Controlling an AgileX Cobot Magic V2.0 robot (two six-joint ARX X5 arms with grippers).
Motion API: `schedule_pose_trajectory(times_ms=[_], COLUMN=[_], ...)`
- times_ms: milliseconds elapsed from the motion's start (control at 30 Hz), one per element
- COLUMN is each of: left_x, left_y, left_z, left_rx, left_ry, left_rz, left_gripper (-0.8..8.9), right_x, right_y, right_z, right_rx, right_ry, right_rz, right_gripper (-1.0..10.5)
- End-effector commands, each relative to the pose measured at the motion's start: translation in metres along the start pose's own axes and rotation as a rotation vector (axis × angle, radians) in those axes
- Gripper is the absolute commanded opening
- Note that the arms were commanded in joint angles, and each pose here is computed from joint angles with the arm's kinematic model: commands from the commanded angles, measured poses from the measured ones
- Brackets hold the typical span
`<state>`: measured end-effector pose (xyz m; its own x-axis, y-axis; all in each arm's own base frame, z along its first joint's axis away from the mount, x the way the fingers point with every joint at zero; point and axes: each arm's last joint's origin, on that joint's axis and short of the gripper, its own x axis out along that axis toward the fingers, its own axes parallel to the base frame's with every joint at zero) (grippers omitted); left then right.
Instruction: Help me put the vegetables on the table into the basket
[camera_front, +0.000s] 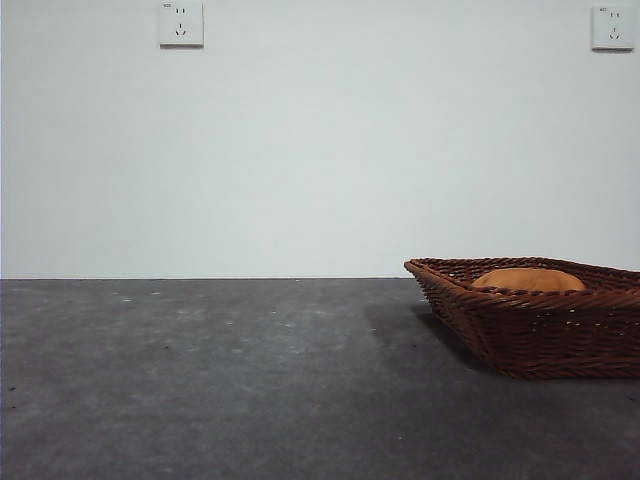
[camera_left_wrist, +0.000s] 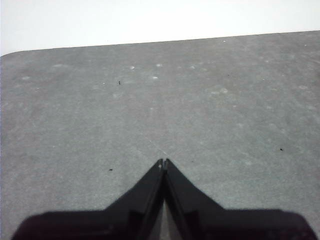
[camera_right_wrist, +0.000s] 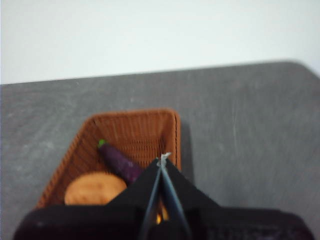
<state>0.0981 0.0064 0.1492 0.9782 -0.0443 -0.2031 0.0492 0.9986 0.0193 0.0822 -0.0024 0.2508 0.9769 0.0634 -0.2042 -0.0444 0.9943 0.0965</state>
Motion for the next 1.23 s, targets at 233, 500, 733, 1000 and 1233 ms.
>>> schedule_pose_trajectory(times_ms=[233, 500, 733, 1000, 1233], left_x=[0.001, 0.001, 0.001, 0.001, 0.001], left_y=[0.000, 0.000, 0.000, 0.000, 0.000], left_z=[-0.003, -0.003, -0.003, -0.003, -0.003], left_rx=[-0.007, -0.007, -0.008, -0.008, -0.008], left_ry=[0.004, 0.005, 0.008, 0.008, 0.009], left_rz=[-0.003, -0.003, -0.004, -0.004, -0.004], left_gripper=[-0.04, -0.04, -0.04, -0.04, -0.04], right_x=[0.021, 0.027, 0.027, 0.027, 0.027], right_y=[-0.008, -0.010, -0.010, -0.010, -0.010], right_z=[-0.070, -0.093, -0.093, -0.094, -0.094], right_rx=[0.093, 0.091, 0.093, 0.094, 0.094], right_ry=[0.047, 0.069, 0.070, 0.077, 0.077], right_rz=[-0.008, -0.010, -0.010, -0.012, -0.012], right_gripper=[0.0, 0.0, 0.0, 0.0, 0.0])
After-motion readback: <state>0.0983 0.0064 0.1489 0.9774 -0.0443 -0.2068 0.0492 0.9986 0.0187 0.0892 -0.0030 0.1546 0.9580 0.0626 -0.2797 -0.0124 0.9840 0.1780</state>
